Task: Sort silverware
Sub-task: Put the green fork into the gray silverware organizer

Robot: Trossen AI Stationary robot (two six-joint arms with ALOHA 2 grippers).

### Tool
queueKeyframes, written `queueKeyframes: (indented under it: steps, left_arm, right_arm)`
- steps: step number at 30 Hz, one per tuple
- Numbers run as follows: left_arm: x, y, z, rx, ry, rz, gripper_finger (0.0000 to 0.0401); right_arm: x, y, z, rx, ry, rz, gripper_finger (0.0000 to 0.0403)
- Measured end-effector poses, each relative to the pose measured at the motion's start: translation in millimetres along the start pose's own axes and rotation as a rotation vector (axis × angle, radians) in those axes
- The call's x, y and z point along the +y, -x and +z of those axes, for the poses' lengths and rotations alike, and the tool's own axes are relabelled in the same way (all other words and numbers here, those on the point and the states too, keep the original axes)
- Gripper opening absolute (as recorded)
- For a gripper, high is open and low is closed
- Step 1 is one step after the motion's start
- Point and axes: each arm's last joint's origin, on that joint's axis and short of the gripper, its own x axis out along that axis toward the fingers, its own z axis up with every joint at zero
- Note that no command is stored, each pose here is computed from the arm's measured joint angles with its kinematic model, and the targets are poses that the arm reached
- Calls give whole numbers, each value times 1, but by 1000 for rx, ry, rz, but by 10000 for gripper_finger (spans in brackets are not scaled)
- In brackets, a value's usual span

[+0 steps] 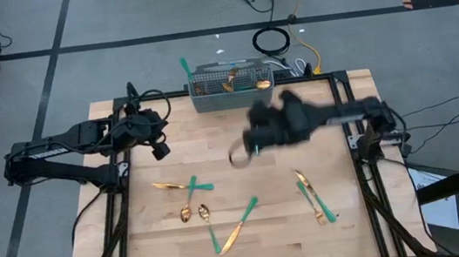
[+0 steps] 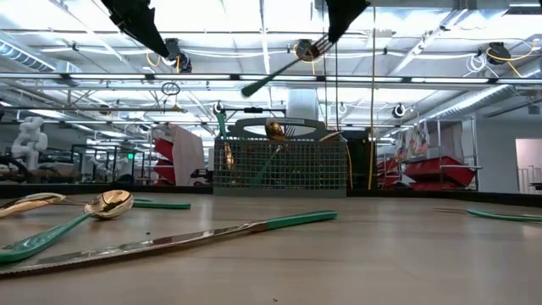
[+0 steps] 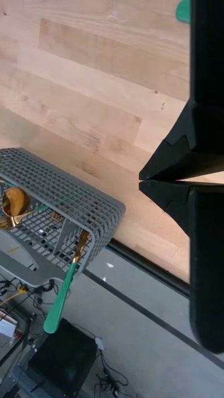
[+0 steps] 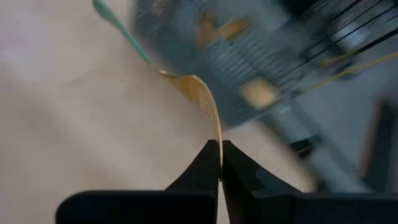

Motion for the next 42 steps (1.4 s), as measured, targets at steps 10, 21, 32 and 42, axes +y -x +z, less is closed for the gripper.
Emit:
queueKeyframes:
  steps: [10, 21, 32, 42]
  left_arm:
    - [0, 0, 0, -1, 14, 0, 15]
    - [0, 0, 0, -2, 56, 4, 15]
    - [1, 0, 0, -7, 83, 32, 15]
    - [2, 0, 0, -10, 83, 57, 15]
  right_arm:
    - [-106, -37, 85, -143, 187, -146, 0]
    - [-112, -93, 103, -68, 446, -105, 0]
    - [-83, -145, 106, 3, 616, -81, 0]
    - [-49, -199, 105, 55, 783, -70, 0]
